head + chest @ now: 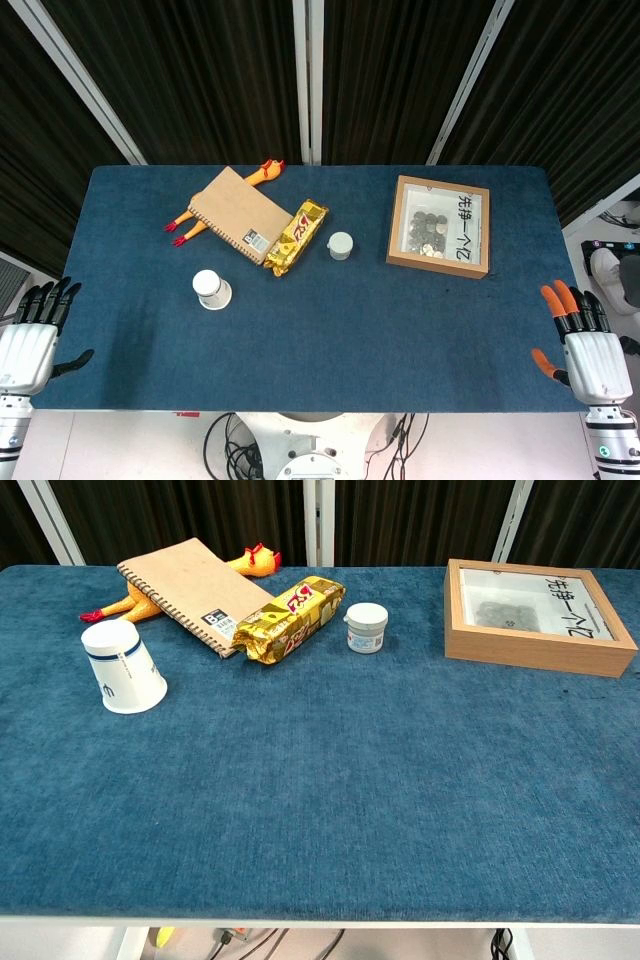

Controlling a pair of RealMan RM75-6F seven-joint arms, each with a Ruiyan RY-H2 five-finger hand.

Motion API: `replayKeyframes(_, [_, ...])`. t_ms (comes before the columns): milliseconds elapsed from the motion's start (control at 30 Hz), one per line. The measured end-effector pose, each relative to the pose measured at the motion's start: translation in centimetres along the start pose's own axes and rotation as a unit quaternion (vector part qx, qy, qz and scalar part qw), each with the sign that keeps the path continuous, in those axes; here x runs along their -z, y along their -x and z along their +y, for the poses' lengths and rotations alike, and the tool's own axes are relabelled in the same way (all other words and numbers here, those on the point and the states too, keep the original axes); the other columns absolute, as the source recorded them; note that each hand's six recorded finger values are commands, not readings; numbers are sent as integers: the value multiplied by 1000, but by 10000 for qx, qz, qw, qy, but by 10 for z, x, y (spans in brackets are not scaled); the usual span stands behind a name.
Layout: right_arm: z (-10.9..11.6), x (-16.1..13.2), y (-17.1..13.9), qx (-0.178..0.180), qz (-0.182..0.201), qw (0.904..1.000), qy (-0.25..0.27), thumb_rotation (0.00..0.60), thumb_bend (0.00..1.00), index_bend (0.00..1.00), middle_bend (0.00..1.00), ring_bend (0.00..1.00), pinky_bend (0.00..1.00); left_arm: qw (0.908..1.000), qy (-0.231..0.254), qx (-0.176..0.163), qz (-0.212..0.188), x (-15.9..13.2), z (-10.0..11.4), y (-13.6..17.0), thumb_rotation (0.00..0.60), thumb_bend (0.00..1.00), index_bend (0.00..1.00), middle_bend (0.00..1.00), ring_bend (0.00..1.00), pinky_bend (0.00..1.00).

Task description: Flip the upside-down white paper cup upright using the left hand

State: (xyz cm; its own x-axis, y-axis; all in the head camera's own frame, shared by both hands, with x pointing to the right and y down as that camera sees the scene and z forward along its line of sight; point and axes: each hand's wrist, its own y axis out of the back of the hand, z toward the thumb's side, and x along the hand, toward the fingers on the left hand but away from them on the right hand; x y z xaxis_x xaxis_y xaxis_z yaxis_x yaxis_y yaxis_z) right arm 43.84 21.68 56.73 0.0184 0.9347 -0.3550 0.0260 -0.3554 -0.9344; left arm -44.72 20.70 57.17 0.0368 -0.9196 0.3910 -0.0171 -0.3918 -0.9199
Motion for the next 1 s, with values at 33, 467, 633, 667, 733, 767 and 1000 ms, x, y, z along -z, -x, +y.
replayKeyframes(33, [0,0,0,-5,-3,10000,-3,600,145,0,0,0,0,10000,-2,6,4,0,-1,0,600,141,0,0,0,0])
replayKeyframes(467, [0,5,1,8,-11,10000,17,600,145,0,0,0,0,9999,18,40,-124,-8,-2,-2,600,141,0,0,0,0])
replayKeyframes(633, [-2,3,3,-37,6,10000,21,600,146,0,0,0,0,9995,-70,67,-306,-20,0,-9,600,141,0,0,0,0])
replayKeyframes(667, [-3,3,3,-44,9,10000,18,600,146,0,0,0,0,9993,-93,86,-364,-24,0,-11,600,141,0,0,0,0])
replayKeyframes(733, [-3,2,5,-53,19,10000,19,600,146,0,0,0,0,9984,-155,158,-528,-33,-1,-17,600,142,0,0,0,0])
replayKeyframes(767, [-3,2,5,-58,24,10000,21,600,146,0,0,0,0,9978,-180,199,-610,-38,-1,-20,600,141,0,0,0,0])
replayKeyframes(1000, [1,5,7,24,-3,10000,77,600,145,0,0,0,0,9864,-443,451,-1515,-98,-4,-59,600,141,0,0,0,0])
